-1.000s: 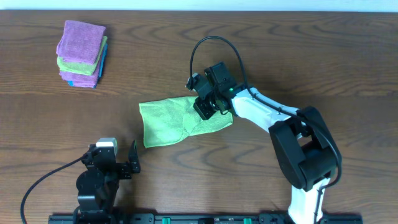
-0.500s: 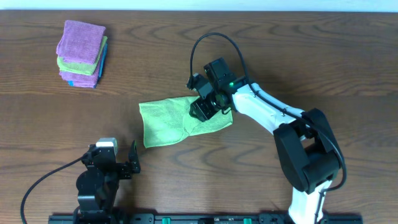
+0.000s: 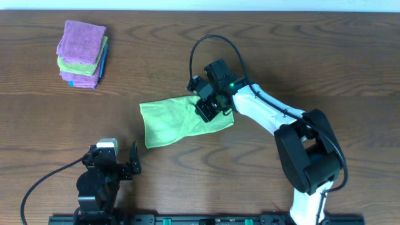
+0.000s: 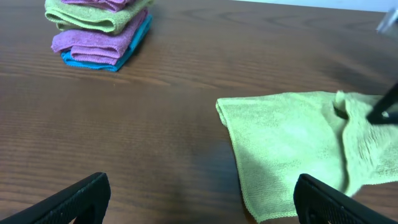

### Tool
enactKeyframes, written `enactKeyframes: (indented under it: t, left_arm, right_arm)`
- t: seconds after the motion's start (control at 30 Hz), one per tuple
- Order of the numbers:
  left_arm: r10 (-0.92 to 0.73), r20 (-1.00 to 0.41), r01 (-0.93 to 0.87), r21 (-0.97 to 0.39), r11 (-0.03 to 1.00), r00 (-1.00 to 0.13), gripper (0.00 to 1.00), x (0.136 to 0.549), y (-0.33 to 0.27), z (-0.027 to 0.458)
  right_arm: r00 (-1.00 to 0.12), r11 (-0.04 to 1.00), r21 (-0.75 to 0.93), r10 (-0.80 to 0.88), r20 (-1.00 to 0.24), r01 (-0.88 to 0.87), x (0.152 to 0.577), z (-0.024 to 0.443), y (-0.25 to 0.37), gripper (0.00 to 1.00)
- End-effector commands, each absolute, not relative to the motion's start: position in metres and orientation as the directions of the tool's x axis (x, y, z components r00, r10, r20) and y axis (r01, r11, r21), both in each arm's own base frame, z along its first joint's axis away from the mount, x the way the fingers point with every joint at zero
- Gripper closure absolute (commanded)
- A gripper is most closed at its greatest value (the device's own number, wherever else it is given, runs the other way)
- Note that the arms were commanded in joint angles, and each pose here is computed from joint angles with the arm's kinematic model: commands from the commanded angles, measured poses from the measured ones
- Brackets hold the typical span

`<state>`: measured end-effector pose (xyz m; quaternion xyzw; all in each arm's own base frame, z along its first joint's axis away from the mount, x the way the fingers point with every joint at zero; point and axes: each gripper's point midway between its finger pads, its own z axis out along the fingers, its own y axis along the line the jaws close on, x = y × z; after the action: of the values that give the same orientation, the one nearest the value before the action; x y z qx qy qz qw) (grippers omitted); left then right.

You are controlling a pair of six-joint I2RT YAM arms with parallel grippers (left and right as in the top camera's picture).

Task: Fold the cloth

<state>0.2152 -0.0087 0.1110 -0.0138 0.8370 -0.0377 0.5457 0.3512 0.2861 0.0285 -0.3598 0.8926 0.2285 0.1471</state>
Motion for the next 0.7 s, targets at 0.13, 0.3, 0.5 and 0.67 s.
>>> enactKeyframes:
  t: [0.13, 0.3, 0.5, 0.67]
  left_arm:
    - [-0.072, -0.907, -0.005, -0.077, 0.997, -0.416, 0.05, 0.215, -0.005, 0.104]
    - [-0.072, -0.907, -0.005, -0.077, 0.997, -0.416, 0.05, 0.215, -0.005, 0.104]
    - [-0.072, -0.907, -0.005, -0.077, 0.997, -0.416, 0.05, 0.215, -0.005, 0.104]
    - [-0.072, -0.907, -0.005, -0.077, 0.997, -0.416, 0.05, 0.215, -0.005, 0.104]
  right_arm:
    - [-0.684, 0.672, 0.276, -0.47, -0.558, -0.688, 0.394, 0.071, 0.296, 0.99]
    - [-0.62, 0.718, 0.196, -0.391, -0.68, -0.668, 0.435, 0.096, 0.298, 0.99]
    - [-0.497, 0.865, 0.042, -0.246, -0.832, -0.5, 0.5, 0.13, 0.281, 0.13]
    - [-0.47, 0.974, 0.091, -0.019, -0.882, -0.209, 0.532, 0.148, 0.244, 0.01]
